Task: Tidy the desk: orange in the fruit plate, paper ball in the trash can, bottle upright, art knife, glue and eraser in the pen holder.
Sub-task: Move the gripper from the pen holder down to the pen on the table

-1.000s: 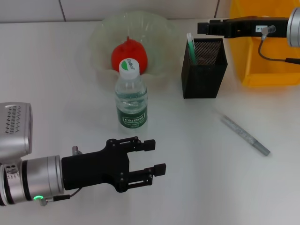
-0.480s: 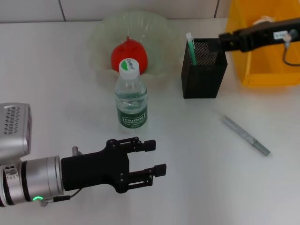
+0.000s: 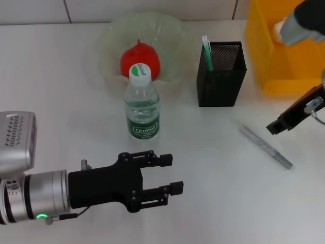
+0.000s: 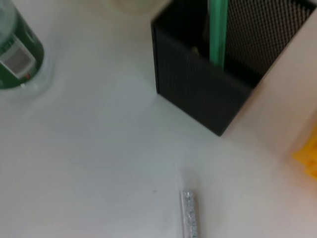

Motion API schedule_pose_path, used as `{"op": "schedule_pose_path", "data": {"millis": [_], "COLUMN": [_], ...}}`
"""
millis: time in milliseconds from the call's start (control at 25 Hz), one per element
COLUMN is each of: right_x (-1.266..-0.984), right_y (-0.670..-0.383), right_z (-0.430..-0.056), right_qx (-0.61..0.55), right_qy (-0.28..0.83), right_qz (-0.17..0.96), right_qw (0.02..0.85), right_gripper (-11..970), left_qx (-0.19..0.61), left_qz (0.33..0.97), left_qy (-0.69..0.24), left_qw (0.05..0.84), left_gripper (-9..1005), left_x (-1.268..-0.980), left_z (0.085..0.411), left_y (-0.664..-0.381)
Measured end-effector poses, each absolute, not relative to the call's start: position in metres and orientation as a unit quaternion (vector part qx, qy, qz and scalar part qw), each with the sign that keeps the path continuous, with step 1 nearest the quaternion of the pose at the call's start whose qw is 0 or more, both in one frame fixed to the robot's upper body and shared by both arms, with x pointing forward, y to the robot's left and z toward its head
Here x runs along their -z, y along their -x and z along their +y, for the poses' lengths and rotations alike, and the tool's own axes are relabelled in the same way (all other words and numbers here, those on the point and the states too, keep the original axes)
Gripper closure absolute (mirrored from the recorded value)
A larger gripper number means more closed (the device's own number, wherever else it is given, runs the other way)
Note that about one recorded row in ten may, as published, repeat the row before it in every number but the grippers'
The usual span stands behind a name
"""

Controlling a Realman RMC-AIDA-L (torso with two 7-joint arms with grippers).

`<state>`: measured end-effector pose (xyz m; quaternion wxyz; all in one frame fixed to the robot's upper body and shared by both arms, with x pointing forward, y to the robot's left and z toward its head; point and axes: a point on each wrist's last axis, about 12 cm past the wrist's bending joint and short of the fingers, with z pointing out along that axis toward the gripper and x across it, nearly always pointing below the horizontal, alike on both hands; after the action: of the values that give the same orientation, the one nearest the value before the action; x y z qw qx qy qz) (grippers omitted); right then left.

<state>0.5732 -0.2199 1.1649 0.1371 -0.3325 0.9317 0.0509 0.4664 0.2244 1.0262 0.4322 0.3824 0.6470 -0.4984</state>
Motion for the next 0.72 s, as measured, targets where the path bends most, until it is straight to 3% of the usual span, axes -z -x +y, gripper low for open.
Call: {"op": "schedule_pose_path", "data": {"millis": [280, 720], "right_x": [-1.142, -1.131], "right_y": [-0.576, -0.58], "right_z": [-0.203, -0.197], "right_qx": [-0.042, -0.054], "right_qy": [0.345, 0.337], "right_qz": [0.93, 0.93], "right_qw": [0.123, 0.137], "right_gripper": [504, 508], "left_qx": [0.501, 0.503], "left_qz": [0.646, 0.646], "left_qy": [-0.384, -0.381], "left_qw": [0.43, 0.428], "left_gripper": [333, 333], "left_x": [-1.026, -1.025], "left_z": [0.224, 0.225], "left_y": [-0.465, -0.463]}}
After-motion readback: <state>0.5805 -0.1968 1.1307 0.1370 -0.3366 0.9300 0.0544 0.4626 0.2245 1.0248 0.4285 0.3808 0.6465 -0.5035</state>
